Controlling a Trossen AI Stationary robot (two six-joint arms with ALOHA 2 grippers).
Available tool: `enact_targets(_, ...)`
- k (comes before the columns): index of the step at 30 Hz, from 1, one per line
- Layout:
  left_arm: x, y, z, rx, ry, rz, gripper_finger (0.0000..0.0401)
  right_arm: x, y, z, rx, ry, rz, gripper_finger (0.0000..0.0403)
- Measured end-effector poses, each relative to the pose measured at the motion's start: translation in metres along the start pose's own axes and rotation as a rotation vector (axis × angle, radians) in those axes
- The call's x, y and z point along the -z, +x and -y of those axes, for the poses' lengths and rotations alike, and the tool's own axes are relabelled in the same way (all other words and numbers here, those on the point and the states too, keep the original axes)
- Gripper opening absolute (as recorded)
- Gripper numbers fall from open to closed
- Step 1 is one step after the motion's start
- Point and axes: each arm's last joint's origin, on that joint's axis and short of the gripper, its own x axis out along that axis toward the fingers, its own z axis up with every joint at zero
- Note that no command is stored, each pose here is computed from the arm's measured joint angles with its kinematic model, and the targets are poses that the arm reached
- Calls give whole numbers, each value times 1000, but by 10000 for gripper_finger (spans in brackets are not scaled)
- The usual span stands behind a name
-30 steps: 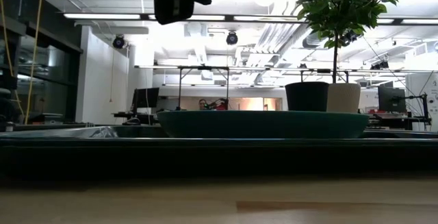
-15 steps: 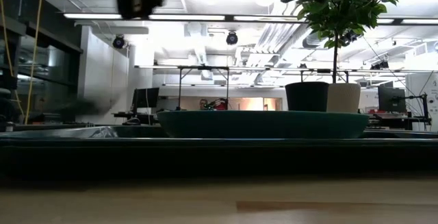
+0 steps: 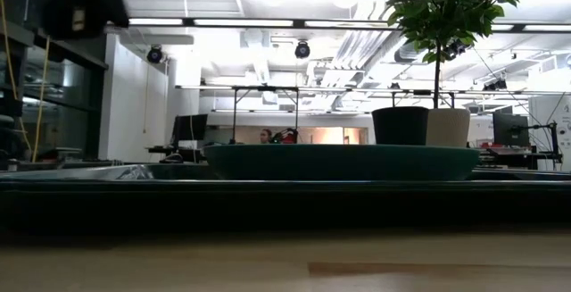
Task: Pick and place plate/cup/fork/spoon on tray
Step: Put the blue spoon on the black serving tray to the left of the green plate
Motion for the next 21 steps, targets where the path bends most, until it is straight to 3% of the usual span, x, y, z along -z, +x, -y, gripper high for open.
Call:
enact_targets(4,7,-1,-16,-180,-43,-36,31,-1,0,0,-4,-8,8,216)
enact_targets(8,14,-2,-36,-371,-156,-5,83,0,0,0,-1,-8,3,216)
enact_targets(11,21,4,-51,-457,-204,19,128,0,0,0,7,-14,4,216)
enact_targets(16,34,25,-78,-601,-240,-56,195,-1,0,2,58,-28,30,216)
enact_targets(21,28,39,-90,-700,-297,-58,225,-1,0,3,88,-38,44,216)
